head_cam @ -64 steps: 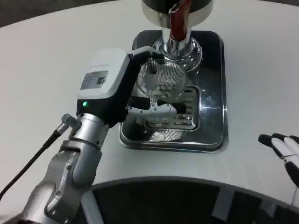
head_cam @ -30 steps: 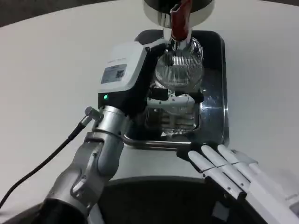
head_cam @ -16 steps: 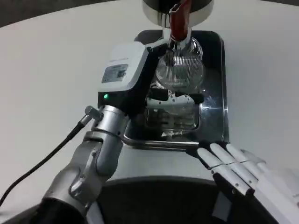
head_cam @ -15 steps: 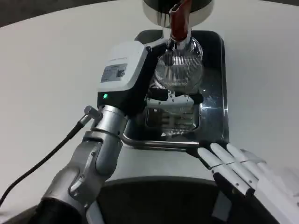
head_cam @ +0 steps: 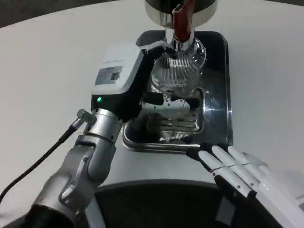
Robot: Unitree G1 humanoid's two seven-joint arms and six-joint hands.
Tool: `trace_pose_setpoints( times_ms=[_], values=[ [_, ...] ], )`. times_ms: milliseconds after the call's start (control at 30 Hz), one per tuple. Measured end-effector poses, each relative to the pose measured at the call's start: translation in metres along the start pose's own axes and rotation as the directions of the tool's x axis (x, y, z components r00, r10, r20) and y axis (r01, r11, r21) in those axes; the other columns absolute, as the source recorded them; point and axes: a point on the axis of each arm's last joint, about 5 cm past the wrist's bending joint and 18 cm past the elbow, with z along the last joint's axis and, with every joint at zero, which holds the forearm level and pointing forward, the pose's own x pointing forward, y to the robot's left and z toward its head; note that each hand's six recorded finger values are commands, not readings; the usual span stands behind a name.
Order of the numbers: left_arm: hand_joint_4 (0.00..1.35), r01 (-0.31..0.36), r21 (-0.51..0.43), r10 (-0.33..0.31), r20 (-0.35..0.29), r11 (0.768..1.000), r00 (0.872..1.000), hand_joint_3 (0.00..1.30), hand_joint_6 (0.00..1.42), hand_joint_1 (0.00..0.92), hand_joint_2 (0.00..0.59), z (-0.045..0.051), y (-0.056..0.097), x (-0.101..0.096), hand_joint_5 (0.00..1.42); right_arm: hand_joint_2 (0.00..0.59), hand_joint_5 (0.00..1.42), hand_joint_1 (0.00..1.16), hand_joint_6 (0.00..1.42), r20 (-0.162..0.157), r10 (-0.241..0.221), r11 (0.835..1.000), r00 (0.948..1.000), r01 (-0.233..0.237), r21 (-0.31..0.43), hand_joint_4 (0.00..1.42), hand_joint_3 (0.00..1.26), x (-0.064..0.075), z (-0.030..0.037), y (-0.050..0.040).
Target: Grasp the cup under the faucet to collect the drink, then remove the cup.
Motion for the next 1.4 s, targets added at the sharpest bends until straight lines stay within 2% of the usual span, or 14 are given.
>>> trace_pose_setpoints(
  times_ms=[100, 267, 467, 600, 700, 833, 867, 1167, 1400],
  values=[
    [0.68, 0.016, 0.005, -0.016, 0.000, 1.000, 1.000, 0.74, 1.35, 0.438, 0.013, -0.0008, 0.002, 0.000, 0.94, 0.419, 0.00, 0.48, 0.05, 0.000, -0.002, 1.000, 1.0000, 0.002, 0.001, 0.01, 0.06, 0.000, -0.0002, -0.0002],
    [0.56, 0.019, 0.018, -0.018, -0.007, 1.000, 1.000, 0.71, 1.31, 0.360, 0.042, -0.0019, 0.003, 0.000, 0.86, 0.419, 0.00, 0.48, 0.05, -0.001, -0.003, 1.000, 1.0000, 0.004, 0.006, 0.01, 0.06, 0.002, -0.0007, -0.0007],
    [0.48, 0.019, 0.025, -0.019, -0.010, 0.999, 1.000, 0.70, 1.28, 0.334, 0.050, -0.0029, 0.004, -0.001, 0.78, 0.415, 0.00, 0.48, 0.06, 0.005, -0.004, 1.000, 1.0000, 0.004, 0.007, 0.01, 0.06, 0.005, -0.0008, -0.0012],
    [0.39, 0.019, 0.033, -0.018, -0.009, 0.999, 1.000, 0.70, 1.22, 0.310, 0.058, -0.0035, 0.005, -0.002, 0.69, 0.412, 0.00, 0.48, 0.06, 0.001, -0.003, 1.000, 1.0000, 0.003, 0.013, 0.01, 0.07, 0.005, -0.0009, -0.0010],
    [0.33, 0.017, 0.038, -0.017, -0.009, 0.999, 1.000, 0.70, 1.12, 0.290, 0.054, -0.0040, 0.005, -0.003, 0.61, 0.411, 0.00, 0.49, 0.06, 0.003, -0.003, 1.000, 1.0000, 0.003, 0.017, 0.01, 0.07, 0.005, -0.0008, -0.0009],
    [0.21, 0.016, 0.042, -0.016, -0.011, 0.999, 1.000, 0.68, 0.74, 0.241, 0.046, -0.0041, 0.006, -0.004, 0.39, 0.410, 0.00, 0.49, 0.06, 0.007, -0.003, 1.000, 1.0000, 0.003, 0.021, 0.01, 0.07, 0.007, -0.0006, -0.0008],
    [0.20, 0.016, 0.044, -0.016, -0.010, 0.999, 1.000, 0.67, 0.69, 0.234, 0.046, -0.0044, 0.006, -0.006, 0.36, 0.410, 0.00, 0.49, 0.06, 0.005, -0.003, 1.000, 1.0000, 0.003, 0.023, 0.01, 0.07, 0.007, -0.0007, -0.0009],
    [0.12, 0.017, 0.074, -0.017, -0.002, 0.997, 1.000, 0.50, 0.53, 0.198, 0.052, -0.0063, 0.008, -0.009, 0.29, 0.416, 0.00, 0.50, 0.06, 0.006, -0.002, 1.000, 1.0000, 0.001, 0.022, 0.01, 0.07, 0.008, -0.0005, -0.0008],
    [0.07, 0.016, 0.084, -0.016, 0.001, 0.996, 1.000, 0.31, 0.46, 0.182, 0.044, -0.0074, 0.010, -0.010, 0.26, 0.417, 0.00, 0.51, 0.08, 0.006, -0.001, 1.000, 1.0000, 0.001, 0.031, 0.01, 0.08, 0.009, -0.0004, -0.0006]
  ],
)
